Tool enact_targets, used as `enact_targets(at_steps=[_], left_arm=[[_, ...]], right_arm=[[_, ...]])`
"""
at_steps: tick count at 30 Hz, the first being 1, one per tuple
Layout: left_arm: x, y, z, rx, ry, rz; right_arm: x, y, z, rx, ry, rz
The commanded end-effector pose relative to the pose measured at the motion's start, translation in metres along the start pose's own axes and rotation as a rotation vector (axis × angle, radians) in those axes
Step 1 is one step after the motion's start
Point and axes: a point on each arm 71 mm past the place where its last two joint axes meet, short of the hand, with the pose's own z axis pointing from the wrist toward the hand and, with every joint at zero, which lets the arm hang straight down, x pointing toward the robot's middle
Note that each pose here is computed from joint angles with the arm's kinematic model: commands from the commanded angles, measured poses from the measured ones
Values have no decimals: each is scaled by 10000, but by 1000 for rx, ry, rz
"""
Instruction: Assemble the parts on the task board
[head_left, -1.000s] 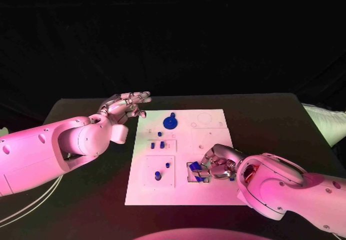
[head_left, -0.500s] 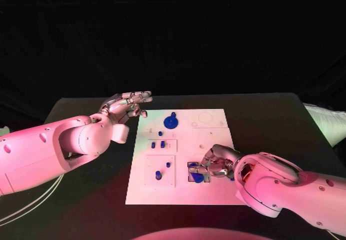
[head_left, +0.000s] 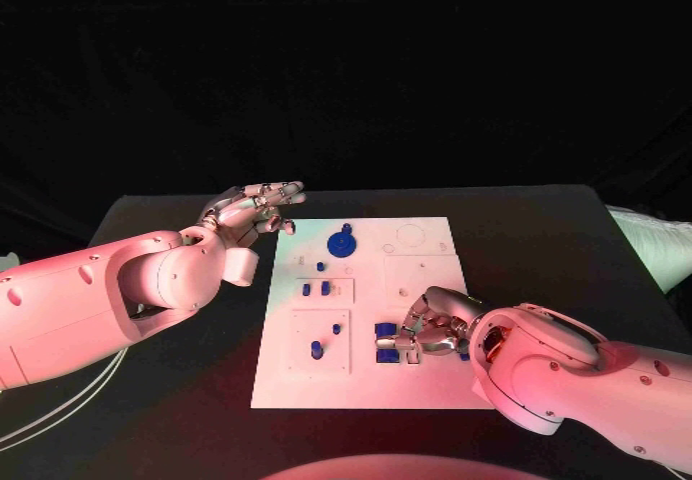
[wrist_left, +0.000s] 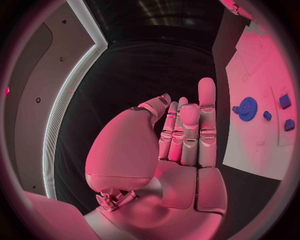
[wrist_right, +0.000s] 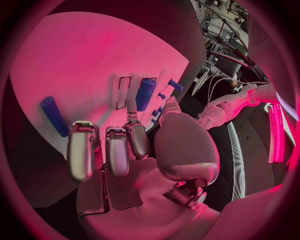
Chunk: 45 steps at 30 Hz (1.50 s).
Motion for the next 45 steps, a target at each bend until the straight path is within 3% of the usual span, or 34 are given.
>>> enact_targets(at_steps=[1,11,21,32,38,45], left_arm=[[25,-5,-1,4,24,-9],[29,-4,1,3,26,-10],[26,-4,0,3,24,-9],[22,-3,3,2,24,-9],[25,-2,3,2,25,-9],[39,0,-2,0,29,-10]], right_arm=[[-1,35,-22,-38,-11,-25],[7,70,-12,-56,-25,-71],[-3,51,21,-37,-72,-97],[-62,-51,-86,-33,-80,-79],[-251,-226,-234,-41,-113,-49],[-472,-498,-380,19,-120,-178]])
